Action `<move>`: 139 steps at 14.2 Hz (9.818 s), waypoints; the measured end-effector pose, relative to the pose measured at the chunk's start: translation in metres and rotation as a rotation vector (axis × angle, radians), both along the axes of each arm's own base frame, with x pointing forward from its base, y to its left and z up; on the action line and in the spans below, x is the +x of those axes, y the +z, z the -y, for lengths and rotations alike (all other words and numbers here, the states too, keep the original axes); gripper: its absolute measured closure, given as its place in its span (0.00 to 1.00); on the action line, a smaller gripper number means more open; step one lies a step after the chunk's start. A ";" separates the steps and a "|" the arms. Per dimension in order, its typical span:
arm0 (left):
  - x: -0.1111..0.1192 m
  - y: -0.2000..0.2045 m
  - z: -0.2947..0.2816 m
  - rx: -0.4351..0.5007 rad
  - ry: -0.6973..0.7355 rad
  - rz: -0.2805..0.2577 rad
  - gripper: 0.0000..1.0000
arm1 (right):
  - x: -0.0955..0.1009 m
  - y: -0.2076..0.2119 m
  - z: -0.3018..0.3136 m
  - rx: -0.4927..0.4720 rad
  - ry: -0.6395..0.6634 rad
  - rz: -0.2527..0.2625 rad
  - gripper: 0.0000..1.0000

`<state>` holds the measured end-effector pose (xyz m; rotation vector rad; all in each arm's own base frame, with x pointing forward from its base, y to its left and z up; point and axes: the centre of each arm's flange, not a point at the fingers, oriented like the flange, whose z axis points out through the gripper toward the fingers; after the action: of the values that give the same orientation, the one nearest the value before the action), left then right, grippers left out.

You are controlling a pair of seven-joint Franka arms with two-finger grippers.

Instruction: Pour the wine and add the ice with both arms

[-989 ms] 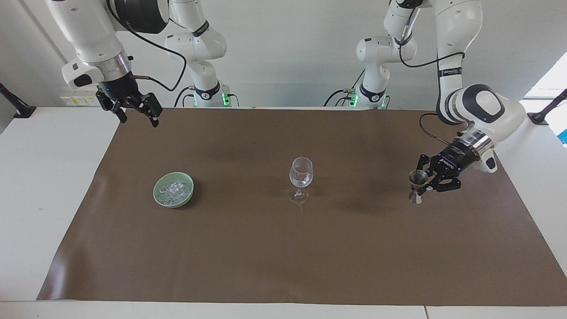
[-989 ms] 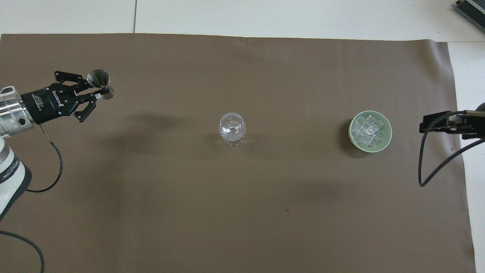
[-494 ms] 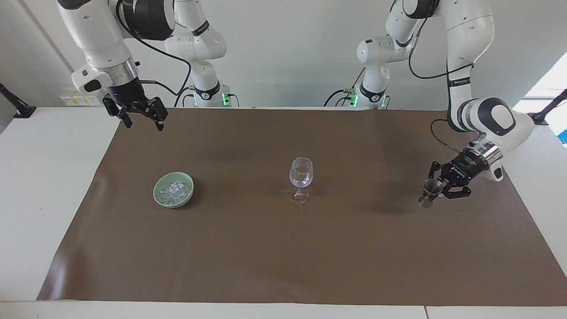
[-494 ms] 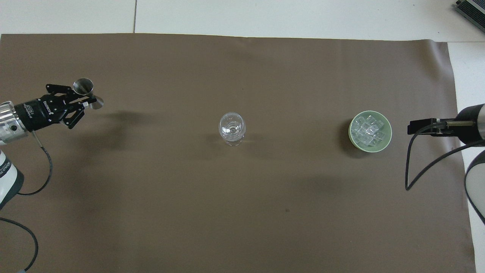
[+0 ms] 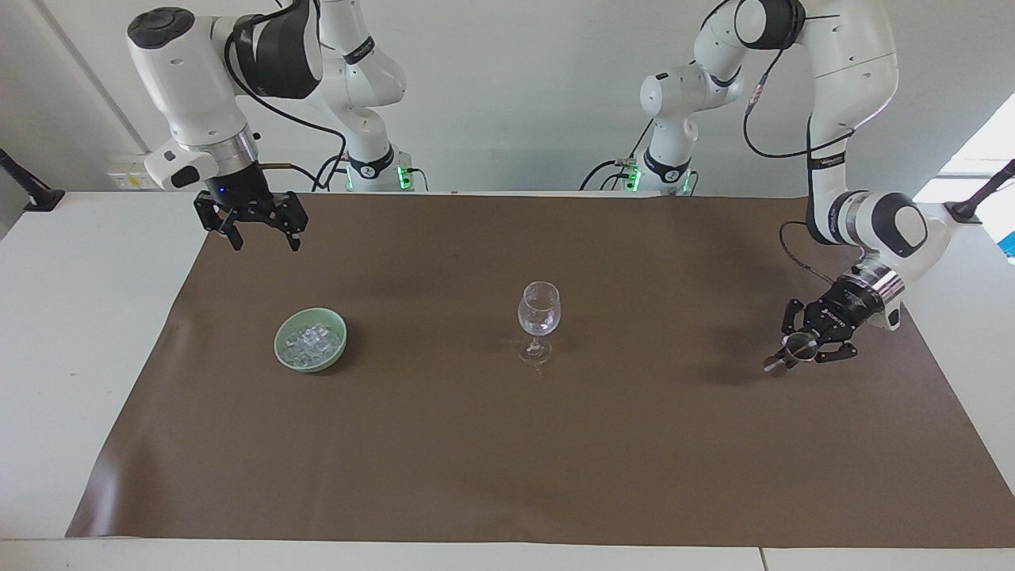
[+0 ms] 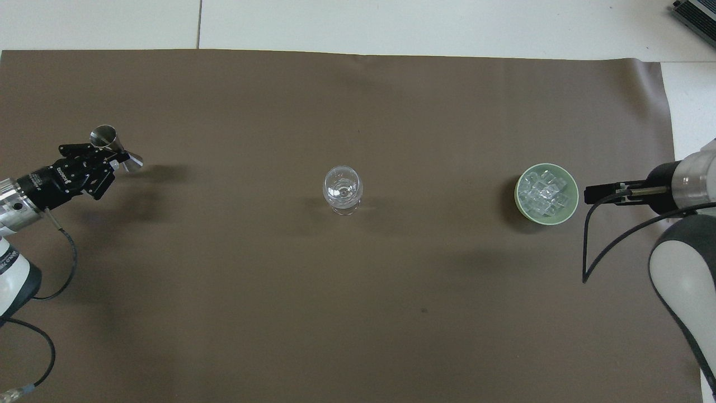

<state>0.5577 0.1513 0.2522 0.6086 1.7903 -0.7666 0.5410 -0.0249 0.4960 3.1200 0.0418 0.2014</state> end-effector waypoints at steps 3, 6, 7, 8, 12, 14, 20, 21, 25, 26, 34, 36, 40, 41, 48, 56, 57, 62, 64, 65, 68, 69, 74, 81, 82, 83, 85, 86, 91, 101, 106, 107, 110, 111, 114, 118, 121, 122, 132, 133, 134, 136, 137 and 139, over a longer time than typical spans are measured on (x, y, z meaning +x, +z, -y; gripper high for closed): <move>-0.006 -0.007 0.005 0.002 -0.008 0.022 0.79 | 0.007 -0.038 -0.001 -0.008 0.033 -0.007 0.00; -0.007 -0.008 0.010 0.019 -0.029 0.057 0.79 | 0.013 -0.072 -0.003 -0.015 0.062 -0.009 0.00; -0.009 -0.011 0.012 0.023 -0.036 0.064 0.79 | 0.015 -0.081 -0.004 -0.016 0.065 -0.004 0.00; -0.012 -0.014 0.014 0.026 -0.041 0.067 0.79 | 0.017 -0.087 -0.005 -0.018 0.067 0.002 0.00; -0.014 -0.016 0.016 0.027 -0.046 0.067 0.79 | 0.029 -0.120 -0.008 -0.025 0.065 0.040 0.00; -0.014 -0.017 0.017 0.026 -0.049 0.071 0.79 | 0.034 -0.138 -0.010 -0.025 0.048 0.040 0.00; -0.024 -0.026 0.020 0.040 -0.062 0.087 0.79 | 0.033 -0.151 -0.011 -0.021 0.020 0.024 0.01; -0.026 -0.028 0.021 0.042 -0.064 0.087 0.79 | 0.031 -0.153 -0.011 -0.021 0.018 0.019 0.04; -0.028 -0.029 0.020 0.045 -0.064 0.089 0.79 | 0.027 -0.159 -0.011 -0.018 0.003 0.006 0.32; -0.028 -0.029 0.019 0.046 -0.063 0.090 0.78 | 0.027 -0.159 -0.011 -0.018 0.000 0.006 0.35; -0.031 -0.029 0.010 0.072 -0.072 0.097 0.12 | 0.027 -0.159 -0.011 -0.017 -0.005 0.004 0.69; -0.034 -0.026 0.000 0.120 -0.118 0.103 0.00 | 0.027 -0.159 -0.011 -0.017 -0.006 0.005 0.69; -0.035 -0.006 -0.018 0.257 -0.243 0.154 0.00 | 0.027 -0.159 -0.011 -0.017 -0.006 0.005 0.69; -0.034 0.000 -0.022 0.289 -0.274 0.165 0.00 | 0.027 -0.159 -0.011 -0.017 -0.006 0.005 0.69; -0.011 0.049 -0.049 0.568 -0.535 0.275 0.00 | 0.036 -0.122 -0.007 -0.012 -0.041 -0.012 0.69; 0.030 0.163 -0.032 0.957 -0.888 0.419 0.00 | 0.029 -0.017 -0.016 0.009 -0.105 0.008 0.69; 0.035 0.182 -0.022 1.009 -0.933 0.439 0.00 | 0.029 -0.001 -0.024 0.012 -0.115 0.006 0.69; 0.058 0.275 0.034 1.238 -1.142 0.547 0.00 | 0.028 0.054 -0.096 0.034 -0.173 0.002 0.69; 0.064 0.309 0.068 1.309 -1.247 0.596 0.00 | 0.024 0.063 -0.133 0.051 -0.211 0.015 0.69; 0.065 0.324 0.085 1.342 -1.294 0.624 0.00 | 0.022 0.065 -0.151 0.061 -0.233 0.020 0.69; 0.065 0.361 0.130 1.433 -1.464 0.758 0.00 | 0.016 0.069 -0.202 0.150 -0.295 0.056 0.69; 0.063 0.371 0.139 1.443 -1.513 0.807 0.00 | 0.015 0.070 -0.216 0.178 -0.307 0.068 0.69; 0.043 0.405 0.146 1.435 -1.776 0.948 0.00 | 0.009 0.071 -0.277 0.281 -0.374 0.124 0.69; -0.020 0.459 0.138 1.390 -1.985 0.976 0.00 | 0.015 0.061 -0.359 0.398 -0.462 0.117 0.69; -0.024 0.458 0.140 1.377 -1.994 0.980 0.00 | 0.016 0.055 -0.364 0.401 -0.462 0.113 0.69; -0.025 0.455 0.143 1.366 -2.003 0.983 0.00 | 0.016 0.051 -0.368 0.399 -0.458 0.107 0.69; -0.030 0.442 0.147 1.326 -2.029 0.987 0.00 | 0.014 0.043 -0.376 0.395 -0.448 0.096 0.69; -0.032 0.434 0.148 1.308 -2.047 0.984 0.00 | 0.014 0.039 -0.380 0.395 -0.447 0.093 0.69; -0.035 0.418 0.162 1.290 -2.129 0.963 0.00 | 0.015 0.010 -0.401 0.374 -0.459 0.107 0.69; -0.034 0.417 0.159 1.324 -2.129 0.990 0.00 | 0.020 -0.011 -0.402 0.351 -0.462 0.092 0.69; -0.035 0.416 0.159 1.322 -2.129 0.990 0.00 | 0.020 -0.011 -0.402 0.351 -0.462 0.092 0.68; -0.035 0.416 0.159 1.322 -2.129 0.989 0.00 | 0.020 -0.011 -0.402 0.351 -0.462 0.092 0.67; -0.035 0.416 0.159 1.321 -2.130 0.989 0.00 | 0.019 -0.010 -0.403 0.352 -0.460 0.092 0.58; -0.035 0.416 0.159 1.321 -2.130 0.989 0.00 | 0.019 -0.010 -0.404 0.352 -0.459 0.092 0.57; -0.035 0.416 0.159 1.321 -2.130 0.989 0.00 | 0.019 -0.008 -0.405 0.356 -0.457 0.095 0.48; -0.035 0.416 0.159 1.321 -2.130 0.989 0.00 | 0.023 0.004 -0.404 0.349 -0.439 0.138 0.07; -0.035 0.416 0.159 1.321 -2.130 0.989 0.00 | 0.034 0.016 -0.388 0.318 -0.433 0.202 0.00; -0.035 0.416 0.159 1.321 -2.130 0.989 0.00 | 0.040 0.022 -0.373 0.302 -0.444 0.226 0.00; -0.035 0.416 0.159 1.321 -2.130 0.988 0.00 | 0.057 0.087 -0.219 0.081 -0.407 0.213 0.00; -0.035 0.416 0.159 1.321 -2.130 0.988 0.00 | 0.054 0.092 -0.211 0.080 -0.411 0.200 0.00; -0.035 0.416 0.159 1.321 -2.130 0.988 0.00 | 0.051 0.097 -0.204 0.078 -0.411 0.187 0.00; -0.035 0.416 0.158 1.321 -2.130 0.988 0.00 | 0.046 0.105 -0.185 0.071 -0.398 0.148 0.00; -0.035 0.416 0.158 1.321 -2.130 0.988 0.00 | 0.043 0.109 -0.173 0.068 -0.389 0.126 0.00; -0.035 0.416 0.158 1.321 -2.130 0.988 0.00 | 0.040 0.113 -0.148 0.054 -0.381 0.092 0.00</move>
<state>0.5226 -0.0072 0.6677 3.1036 -0.1993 -0.0812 0.5807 0.1232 0.6094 3.0862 -0.5608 0.3399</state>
